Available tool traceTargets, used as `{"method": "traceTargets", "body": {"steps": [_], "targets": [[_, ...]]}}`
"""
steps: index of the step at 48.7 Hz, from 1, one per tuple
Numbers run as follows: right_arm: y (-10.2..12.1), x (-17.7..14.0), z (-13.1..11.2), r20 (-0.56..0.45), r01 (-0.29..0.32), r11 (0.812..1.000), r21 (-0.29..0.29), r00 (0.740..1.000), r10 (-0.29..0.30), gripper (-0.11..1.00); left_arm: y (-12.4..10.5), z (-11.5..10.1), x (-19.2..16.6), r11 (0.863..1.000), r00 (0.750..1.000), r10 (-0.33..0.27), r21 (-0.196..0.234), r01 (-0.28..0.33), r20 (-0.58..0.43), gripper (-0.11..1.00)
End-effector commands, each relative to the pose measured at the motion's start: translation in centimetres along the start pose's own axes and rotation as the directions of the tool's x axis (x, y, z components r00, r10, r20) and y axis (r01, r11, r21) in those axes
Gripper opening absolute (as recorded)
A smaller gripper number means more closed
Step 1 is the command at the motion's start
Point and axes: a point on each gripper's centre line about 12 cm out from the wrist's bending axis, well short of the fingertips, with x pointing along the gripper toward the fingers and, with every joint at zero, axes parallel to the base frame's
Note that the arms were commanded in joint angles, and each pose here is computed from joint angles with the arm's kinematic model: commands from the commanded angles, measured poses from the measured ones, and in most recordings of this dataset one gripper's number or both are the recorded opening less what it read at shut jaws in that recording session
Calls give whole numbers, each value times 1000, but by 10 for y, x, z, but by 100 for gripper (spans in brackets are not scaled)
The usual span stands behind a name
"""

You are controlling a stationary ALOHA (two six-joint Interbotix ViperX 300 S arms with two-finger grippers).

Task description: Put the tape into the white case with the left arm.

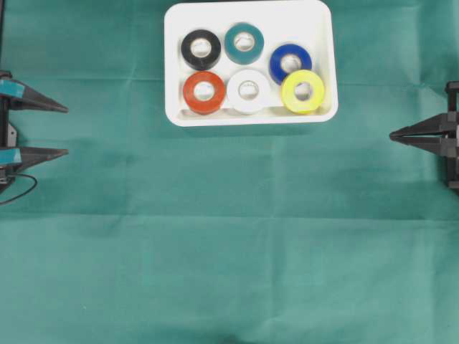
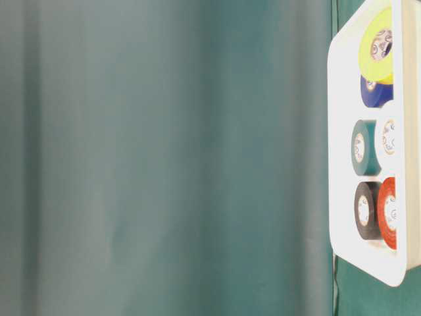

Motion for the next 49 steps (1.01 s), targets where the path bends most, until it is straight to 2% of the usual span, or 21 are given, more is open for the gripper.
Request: {"method": "traceTargets", "body": {"steps": [1, 49], "targets": [[0, 1, 5, 14, 1, 1000, -1, 1000, -1, -9, 0, 5, 0, 1000, 1000, -1, -1, 1, 14, 88], [0, 1, 5, 15, 1, 1000, 0, 1000, -1, -9, -3, 5, 0, 1000, 1000, -22, 3, 22, 13, 88]]}}
